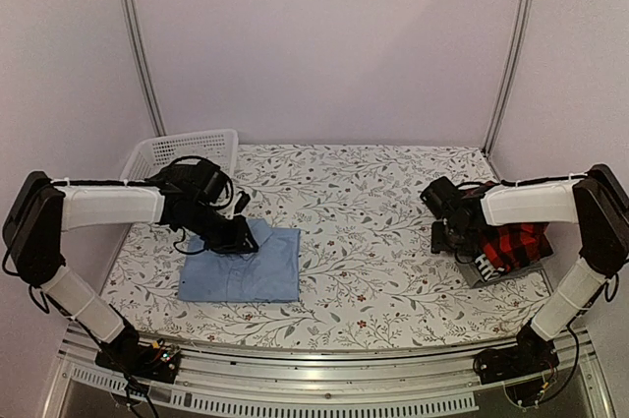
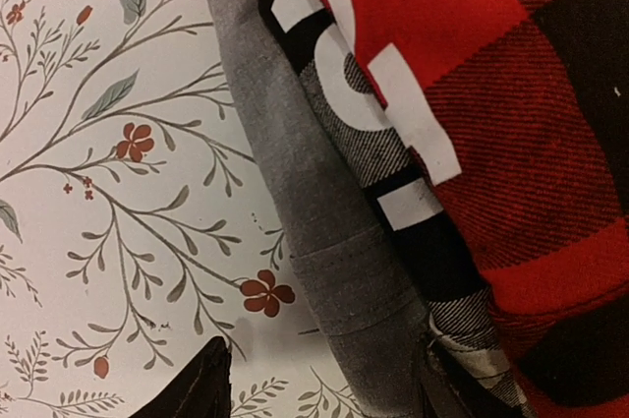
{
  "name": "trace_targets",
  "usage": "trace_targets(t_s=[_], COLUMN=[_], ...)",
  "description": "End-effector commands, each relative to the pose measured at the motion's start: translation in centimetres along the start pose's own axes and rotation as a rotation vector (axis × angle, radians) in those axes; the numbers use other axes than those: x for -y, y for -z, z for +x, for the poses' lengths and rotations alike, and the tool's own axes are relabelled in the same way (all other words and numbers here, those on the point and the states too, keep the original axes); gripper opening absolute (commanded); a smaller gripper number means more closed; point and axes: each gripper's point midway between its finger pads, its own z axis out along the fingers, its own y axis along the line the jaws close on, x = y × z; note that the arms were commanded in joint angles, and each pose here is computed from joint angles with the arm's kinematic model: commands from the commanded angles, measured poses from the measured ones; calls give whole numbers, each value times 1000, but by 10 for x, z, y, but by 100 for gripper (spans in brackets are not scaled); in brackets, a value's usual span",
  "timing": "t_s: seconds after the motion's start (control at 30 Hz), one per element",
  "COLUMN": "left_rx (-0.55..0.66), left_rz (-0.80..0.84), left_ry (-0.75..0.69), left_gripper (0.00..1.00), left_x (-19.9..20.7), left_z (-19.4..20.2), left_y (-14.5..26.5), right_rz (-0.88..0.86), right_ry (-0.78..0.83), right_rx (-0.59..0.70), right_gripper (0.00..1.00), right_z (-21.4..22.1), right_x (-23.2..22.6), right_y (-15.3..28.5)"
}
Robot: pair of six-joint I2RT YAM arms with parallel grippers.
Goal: Fold and stack the long sleeve shirts
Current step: Move the square-folded shirt to the center of the board.
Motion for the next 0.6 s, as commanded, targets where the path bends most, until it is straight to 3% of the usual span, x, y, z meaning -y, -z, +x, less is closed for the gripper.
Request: trace_targets(t_s=[0.0,0.13,0.37,0.57], left_rx=[44,59,69,83], left_rz=[34,78,130,159], left_ry=[-58,-64,-74,-83], left_gripper=[21,21,21,21], left_x=[24,36,49,57], left_z=[-12,-18,-24,-29], left_y=[17,22,27,31], right_rz=[86,137,177,175], right_ry=[14,23,30,37], right_rx=[-10,-22,-59,-88], right_gripper=[60,57,39,14], right_z=[7,9,14,18], right_x=[16,22,22,16], right_y=[-10,-14,-24,-31])
